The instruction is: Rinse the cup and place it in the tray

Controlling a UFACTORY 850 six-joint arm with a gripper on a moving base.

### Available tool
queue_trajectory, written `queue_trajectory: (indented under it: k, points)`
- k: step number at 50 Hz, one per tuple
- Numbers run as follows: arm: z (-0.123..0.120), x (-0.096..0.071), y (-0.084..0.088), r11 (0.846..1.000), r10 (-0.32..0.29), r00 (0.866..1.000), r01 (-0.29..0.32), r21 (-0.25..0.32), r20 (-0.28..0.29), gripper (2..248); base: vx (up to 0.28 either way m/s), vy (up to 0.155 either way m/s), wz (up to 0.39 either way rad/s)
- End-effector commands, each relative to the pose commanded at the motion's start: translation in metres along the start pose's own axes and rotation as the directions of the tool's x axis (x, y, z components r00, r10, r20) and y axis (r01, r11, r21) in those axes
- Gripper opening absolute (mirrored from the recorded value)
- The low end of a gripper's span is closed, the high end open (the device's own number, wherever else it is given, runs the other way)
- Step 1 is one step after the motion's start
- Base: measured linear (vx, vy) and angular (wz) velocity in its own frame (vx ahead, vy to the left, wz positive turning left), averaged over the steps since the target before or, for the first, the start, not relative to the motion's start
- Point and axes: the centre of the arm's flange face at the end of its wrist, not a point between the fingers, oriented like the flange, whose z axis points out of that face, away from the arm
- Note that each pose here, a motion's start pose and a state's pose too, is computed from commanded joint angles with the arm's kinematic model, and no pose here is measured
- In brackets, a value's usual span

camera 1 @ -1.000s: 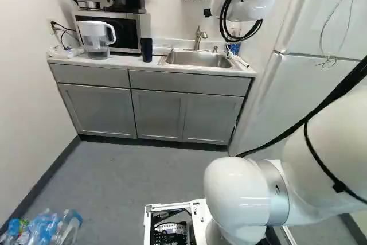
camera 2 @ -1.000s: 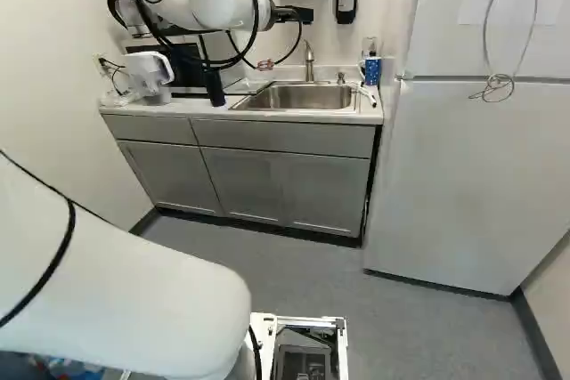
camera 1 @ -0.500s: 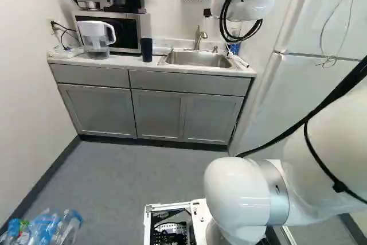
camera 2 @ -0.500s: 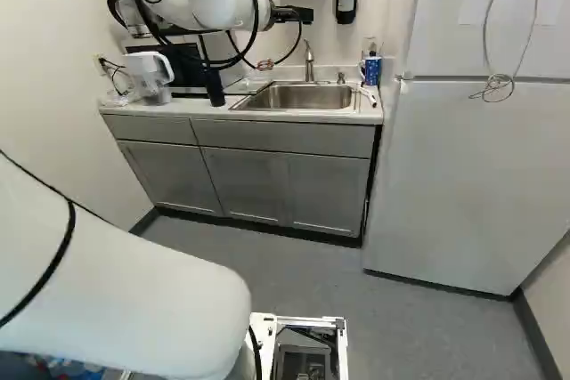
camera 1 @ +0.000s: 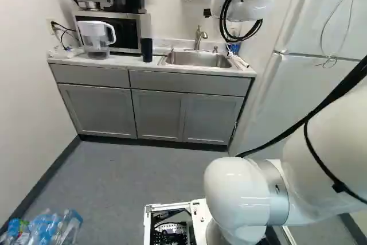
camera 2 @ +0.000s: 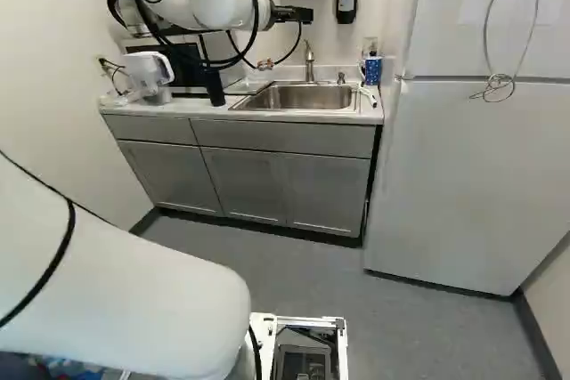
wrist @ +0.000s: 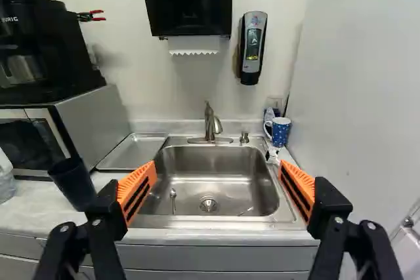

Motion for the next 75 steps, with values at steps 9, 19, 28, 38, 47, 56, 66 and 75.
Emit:
queue_trajectory:
  k: [9, 19, 28, 38, 47, 56, 66, 75]
  points:
    - [0.0000, 0.0000, 0.0000, 1.000, 0.000, 1.000, 0.000, 0.000, 0.000, 247, 0.030, -0.012, 0.002]
    - [0.0000, 0.0000, 0.0000, 1.000, 0.000, 1.000, 0.000, 0.000, 0.000, 247, 0.041, -0.020, 0.005]
    - [0.0000, 0.0000, 0.0000, 1.000, 0.000, 1.000, 0.000, 0.000, 0.000, 247, 0.072, -0.044, -0.005]
    - [0.0000, 0.0000, 0.0000, 1.000, 0.000, 1.000, 0.000, 0.000, 0.000, 247, 0.096, -0.057, 0.010]
    - [0.0000, 0.0000, 0.0000, 1.000, 0.000, 1.000, 0.000, 0.000, 0.000, 247, 0.104, -0.038, 0.123]
    - [0.0000, 0.0000, 0.0000, 1.000, 0.000, 1.000, 0.000, 0.000, 0.000, 247, 0.109, -0.036, 0.139]
    - [0.0000, 0.0000, 0.0000, 1.000, 0.000, 1.000, 0.000, 0.000, 0.000, 247, 0.106, -0.030, 0.138]
    - [0.0000, 0.0000, 0.0000, 1.000, 0.000, 1.000, 0.000, 0.000, 0.000, 247, 0.102, -0.030, 0.134]
